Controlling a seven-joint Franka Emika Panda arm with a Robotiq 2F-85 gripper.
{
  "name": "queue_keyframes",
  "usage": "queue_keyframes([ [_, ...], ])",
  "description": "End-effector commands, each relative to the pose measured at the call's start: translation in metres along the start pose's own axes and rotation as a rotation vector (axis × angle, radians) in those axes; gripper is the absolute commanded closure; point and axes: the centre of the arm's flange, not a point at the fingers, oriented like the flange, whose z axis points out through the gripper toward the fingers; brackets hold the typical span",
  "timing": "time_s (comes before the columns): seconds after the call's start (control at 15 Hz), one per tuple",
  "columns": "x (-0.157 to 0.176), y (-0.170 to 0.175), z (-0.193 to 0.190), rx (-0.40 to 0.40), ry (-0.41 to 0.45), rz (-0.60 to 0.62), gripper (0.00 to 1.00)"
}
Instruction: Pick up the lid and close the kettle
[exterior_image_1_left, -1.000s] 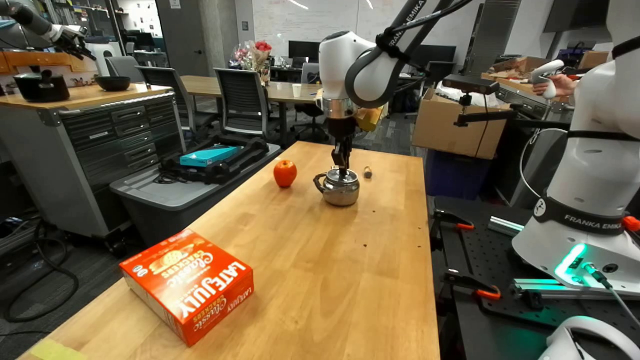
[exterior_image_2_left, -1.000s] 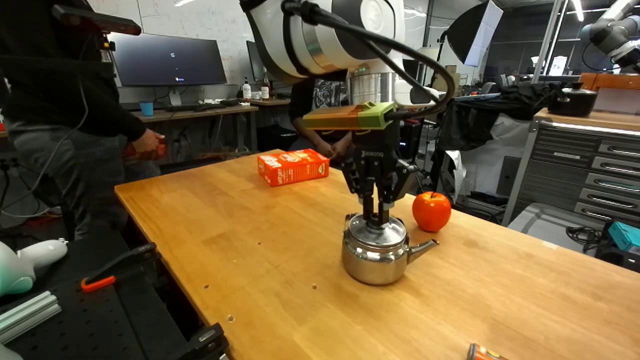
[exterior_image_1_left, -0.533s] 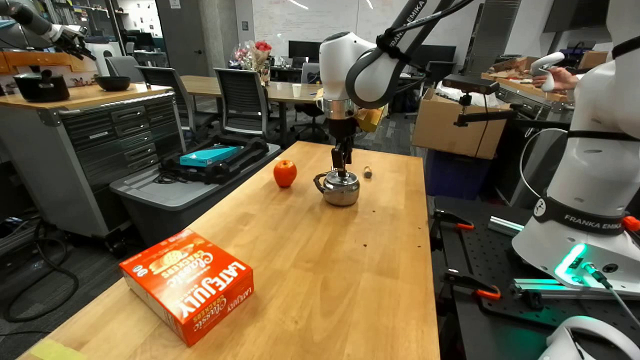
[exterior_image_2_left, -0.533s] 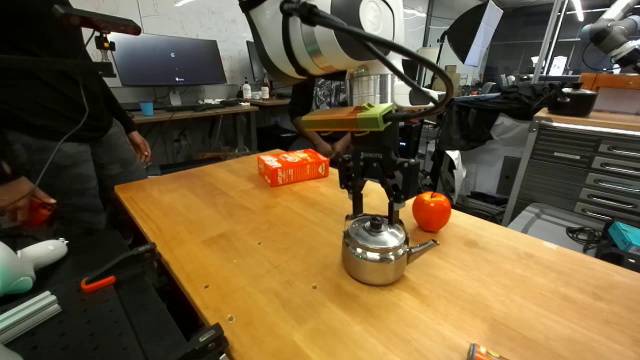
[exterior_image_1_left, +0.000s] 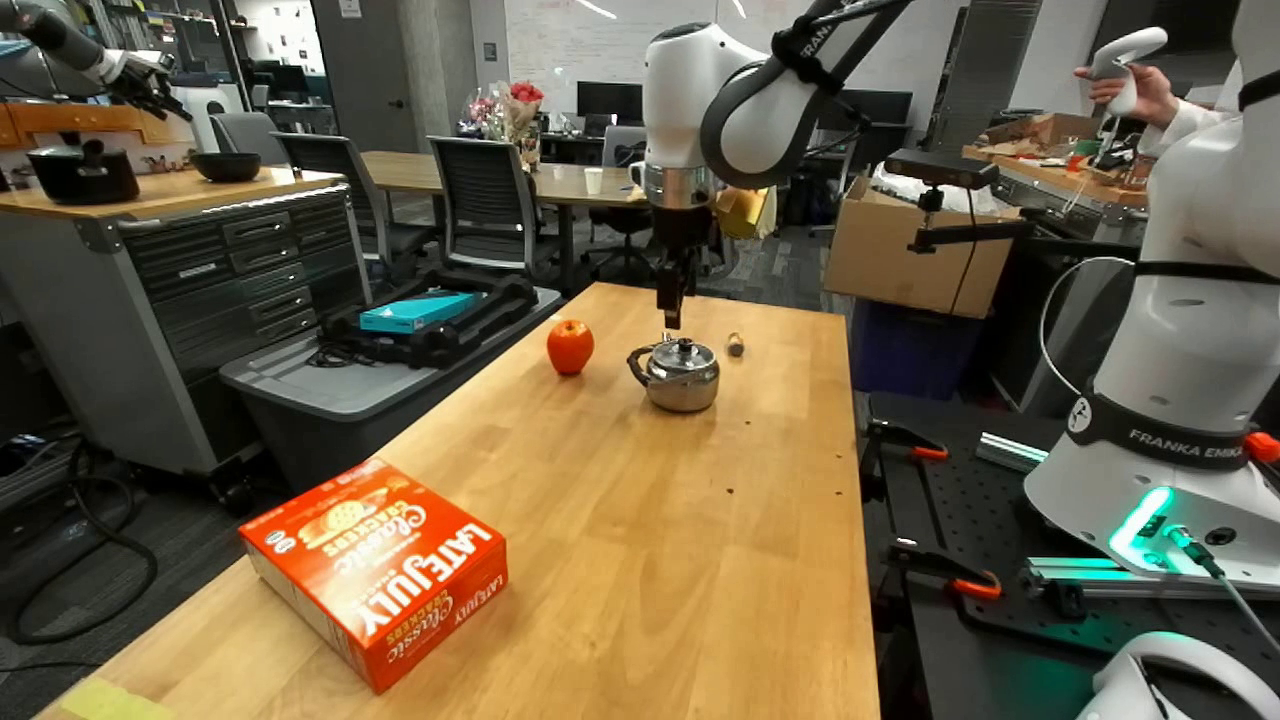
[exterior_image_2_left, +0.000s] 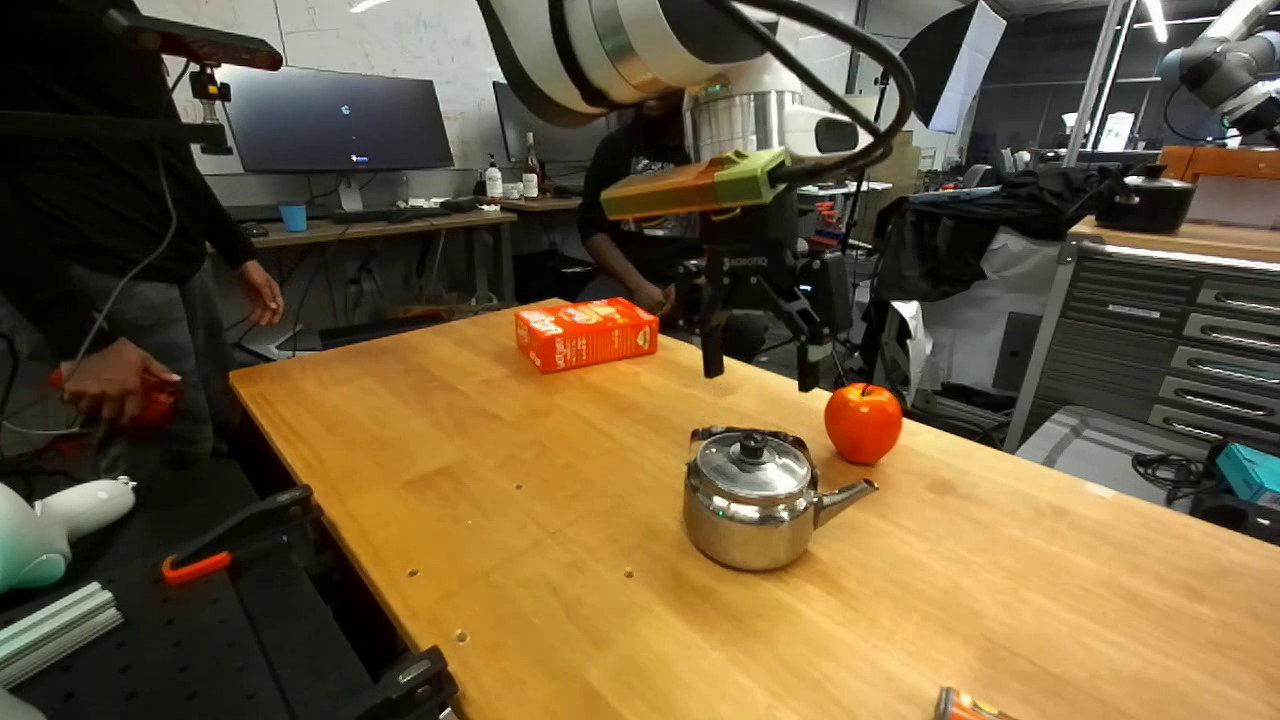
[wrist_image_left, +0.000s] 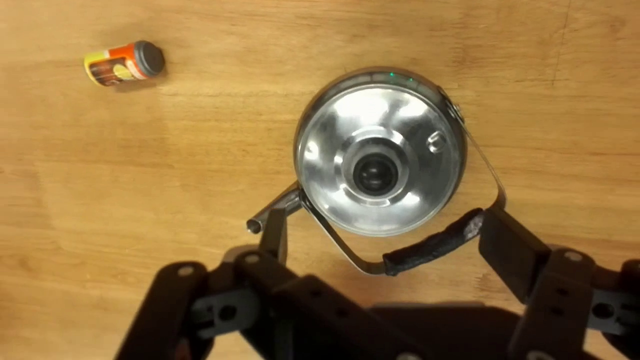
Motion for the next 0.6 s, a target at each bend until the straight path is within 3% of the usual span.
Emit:
queue_keyframes([
  [0.0, -0.025, -0.012, -0.048, -0.031, 0.052, -0.023, 0.0],
  [0.53, -0.073, -0.042, -0.099, -0.078, 0.082, -0.113, 0.0],
])
